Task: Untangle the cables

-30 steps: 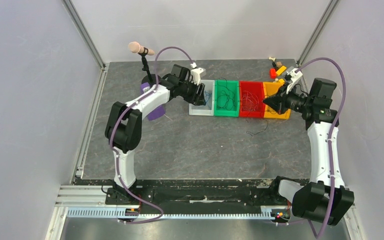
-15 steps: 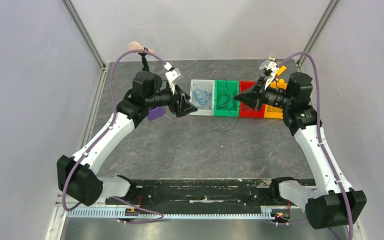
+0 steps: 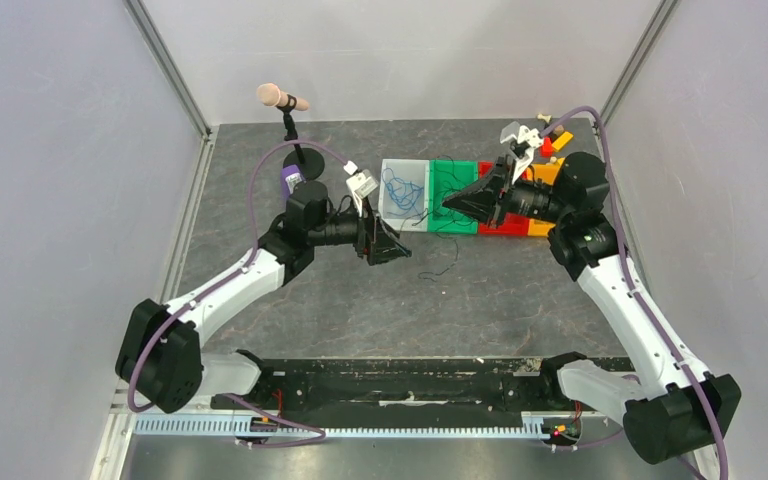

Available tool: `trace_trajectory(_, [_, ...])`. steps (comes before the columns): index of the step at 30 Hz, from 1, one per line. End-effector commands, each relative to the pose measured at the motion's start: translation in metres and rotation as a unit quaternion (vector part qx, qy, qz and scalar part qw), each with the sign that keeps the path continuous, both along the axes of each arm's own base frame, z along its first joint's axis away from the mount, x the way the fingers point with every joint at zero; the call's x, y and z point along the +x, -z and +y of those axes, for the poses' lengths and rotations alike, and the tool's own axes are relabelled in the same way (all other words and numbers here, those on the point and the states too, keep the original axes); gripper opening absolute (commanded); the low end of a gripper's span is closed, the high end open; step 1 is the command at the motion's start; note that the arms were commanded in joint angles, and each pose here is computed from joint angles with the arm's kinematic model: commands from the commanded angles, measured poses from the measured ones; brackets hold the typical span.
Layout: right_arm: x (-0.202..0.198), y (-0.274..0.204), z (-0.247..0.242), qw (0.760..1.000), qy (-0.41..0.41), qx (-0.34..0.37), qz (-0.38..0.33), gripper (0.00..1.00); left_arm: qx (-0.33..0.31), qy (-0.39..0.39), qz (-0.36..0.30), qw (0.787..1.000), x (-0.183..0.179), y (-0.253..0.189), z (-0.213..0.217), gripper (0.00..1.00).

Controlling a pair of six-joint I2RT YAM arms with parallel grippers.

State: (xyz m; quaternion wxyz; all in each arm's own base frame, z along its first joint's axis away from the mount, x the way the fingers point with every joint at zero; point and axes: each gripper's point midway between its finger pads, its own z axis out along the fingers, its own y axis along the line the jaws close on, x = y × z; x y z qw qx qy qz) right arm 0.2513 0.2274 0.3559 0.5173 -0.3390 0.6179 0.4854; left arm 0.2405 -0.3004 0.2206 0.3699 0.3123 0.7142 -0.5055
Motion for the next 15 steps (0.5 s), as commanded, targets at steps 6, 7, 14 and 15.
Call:
trace_trajectory(6, [-0.004, 0.009, 0.005, 0.999, -0.014, -0.031, -0.012, 0.0, -0.05, 0.07, -0.205, 0.975, -0.01, -0.067, -0.001, 0.8])
trace_trajectory(7, [-0.005, 0.012, 0.006, 0.999, -0.016, -0.037, -0.013, 0.0, -0.043, 0.065, -0.227, 0.971, -0.012, -0.072, 0.003, 0.8])
trace_trajectory(14, [-0.007, 0.018, 0.018, 0.998, -0.029, -0.047, -0.015, 0.0, -0.017, 0.016, -0.262, 0.965, -0.001, -0.078, -0.014, 0.8])
trace_trajectory(15, [-0.007, 0.017, 0.021, 0.998, -0.029, -0.045, -0.017, 0.0, -0.015, 0.02, -0.258, 0.966, -0.002, -0.075, -0.024, 0.8])
